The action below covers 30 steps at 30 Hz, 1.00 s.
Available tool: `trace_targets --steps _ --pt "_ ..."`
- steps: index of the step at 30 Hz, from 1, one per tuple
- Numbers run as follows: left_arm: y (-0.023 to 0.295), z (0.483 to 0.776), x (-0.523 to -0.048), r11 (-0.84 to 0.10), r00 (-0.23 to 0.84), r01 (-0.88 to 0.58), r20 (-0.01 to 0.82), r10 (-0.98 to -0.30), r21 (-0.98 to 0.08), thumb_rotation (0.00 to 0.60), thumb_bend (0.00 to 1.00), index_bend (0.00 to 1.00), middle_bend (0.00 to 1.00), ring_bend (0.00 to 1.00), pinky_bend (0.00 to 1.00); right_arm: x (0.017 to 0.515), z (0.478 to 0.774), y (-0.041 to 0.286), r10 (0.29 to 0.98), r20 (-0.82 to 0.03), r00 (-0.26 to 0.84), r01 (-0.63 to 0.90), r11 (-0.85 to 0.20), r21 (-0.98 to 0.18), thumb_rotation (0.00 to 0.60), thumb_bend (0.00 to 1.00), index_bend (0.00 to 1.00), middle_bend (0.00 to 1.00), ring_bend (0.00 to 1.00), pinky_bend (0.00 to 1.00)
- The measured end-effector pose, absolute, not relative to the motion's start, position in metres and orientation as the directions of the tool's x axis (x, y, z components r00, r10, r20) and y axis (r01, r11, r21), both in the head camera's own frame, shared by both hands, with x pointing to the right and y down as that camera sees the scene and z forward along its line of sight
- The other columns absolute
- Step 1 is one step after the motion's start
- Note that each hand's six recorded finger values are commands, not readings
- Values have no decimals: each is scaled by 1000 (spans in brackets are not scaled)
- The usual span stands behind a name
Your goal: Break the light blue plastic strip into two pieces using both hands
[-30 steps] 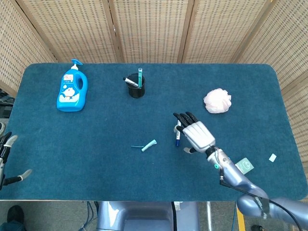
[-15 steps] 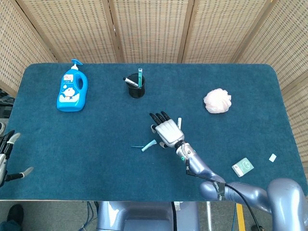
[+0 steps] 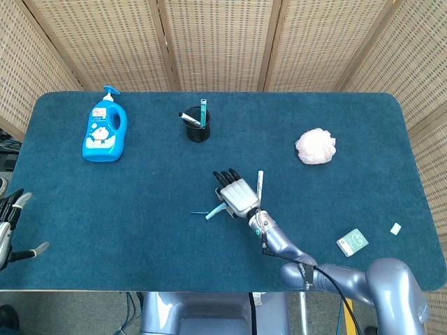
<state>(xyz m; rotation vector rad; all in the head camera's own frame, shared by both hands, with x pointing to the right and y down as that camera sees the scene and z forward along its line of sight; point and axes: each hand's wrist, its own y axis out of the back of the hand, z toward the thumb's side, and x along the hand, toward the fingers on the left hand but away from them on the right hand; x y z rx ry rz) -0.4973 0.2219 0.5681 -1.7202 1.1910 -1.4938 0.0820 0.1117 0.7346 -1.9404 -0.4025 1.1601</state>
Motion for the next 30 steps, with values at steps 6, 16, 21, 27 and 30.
trace_targets --steps 6,16,21,27,30 --pt "223 568 -498 -447 -16 -258 466 -885 -857 600 0 0 0 0 0 77 738 121 613 -577 539 -145 -607 -781 600 414 435 13 0 0" --pt "222 568 -498 -447 -13 -263 467 -884 -855 600 0 0 0 0 0 75 744 124 621 -571 537 -133 -606 -784 600 450 446 24 0 0" --pt "223 568 -498 -448 -9 -267 468 -884 -853 600 0 0 0 0 0 75 748 125 623 -570 535 -140 -600 -788 600 466 491 29 0 0" --pt "223 568 -498 -451 -6 -268 469 -883 -851 600 0 0 0 0 0 74 749 125 632 -565 531 -134 -596 -792 600 524 546 40 0 0" --pt "223 568 -497 -450 -6 -268 468 -883 -852 600 0 0 0 0 0 74 749 125 635 -564 528 -129 -597 -792 600 550 577 49 0 0"
